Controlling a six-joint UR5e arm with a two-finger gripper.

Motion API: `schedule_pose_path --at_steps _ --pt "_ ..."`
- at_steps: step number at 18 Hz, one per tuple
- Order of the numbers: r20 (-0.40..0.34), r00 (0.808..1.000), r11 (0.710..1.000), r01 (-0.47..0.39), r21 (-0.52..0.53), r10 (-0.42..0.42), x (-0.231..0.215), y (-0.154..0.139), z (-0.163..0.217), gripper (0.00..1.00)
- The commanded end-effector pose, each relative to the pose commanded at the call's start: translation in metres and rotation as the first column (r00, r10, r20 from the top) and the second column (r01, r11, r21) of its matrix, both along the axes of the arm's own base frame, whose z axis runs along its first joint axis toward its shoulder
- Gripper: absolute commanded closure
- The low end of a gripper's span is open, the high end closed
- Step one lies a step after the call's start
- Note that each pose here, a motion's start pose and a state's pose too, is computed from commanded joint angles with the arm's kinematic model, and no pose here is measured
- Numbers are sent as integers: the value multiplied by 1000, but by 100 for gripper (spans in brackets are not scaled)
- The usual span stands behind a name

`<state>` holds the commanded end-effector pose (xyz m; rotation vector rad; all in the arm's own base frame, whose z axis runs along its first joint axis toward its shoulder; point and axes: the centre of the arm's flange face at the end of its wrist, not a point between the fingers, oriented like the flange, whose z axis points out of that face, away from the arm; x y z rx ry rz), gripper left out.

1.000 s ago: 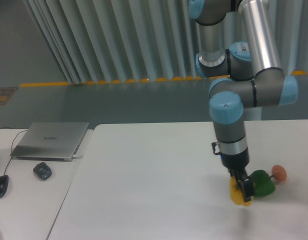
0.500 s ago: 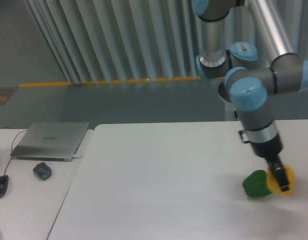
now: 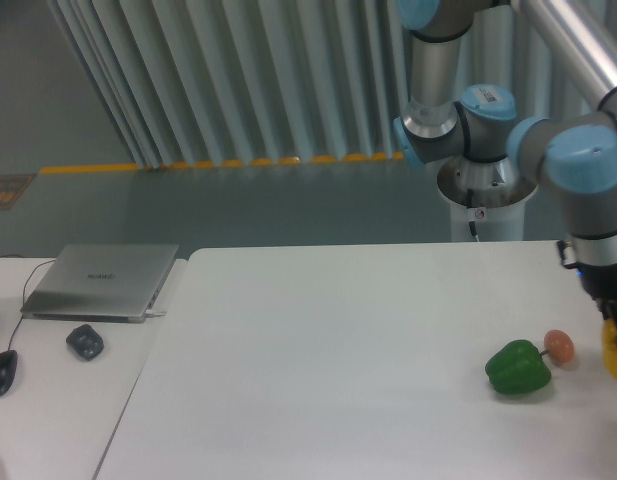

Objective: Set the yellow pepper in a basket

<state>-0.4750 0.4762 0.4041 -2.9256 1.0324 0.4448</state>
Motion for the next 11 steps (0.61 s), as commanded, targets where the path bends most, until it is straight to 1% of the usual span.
schedule_pose_path --at_steps 2,3,7,11 --pt "23 998 998 -59 14 59 -10 -4 -10 37" --pt "32 997 997 -74 26 73 -17 -8 -11 37" --pt "77 994 992 -90 85 84 -35 -18 -14 37" --pt "78 992 988 -105 111 97 -53 -23 -11 37"
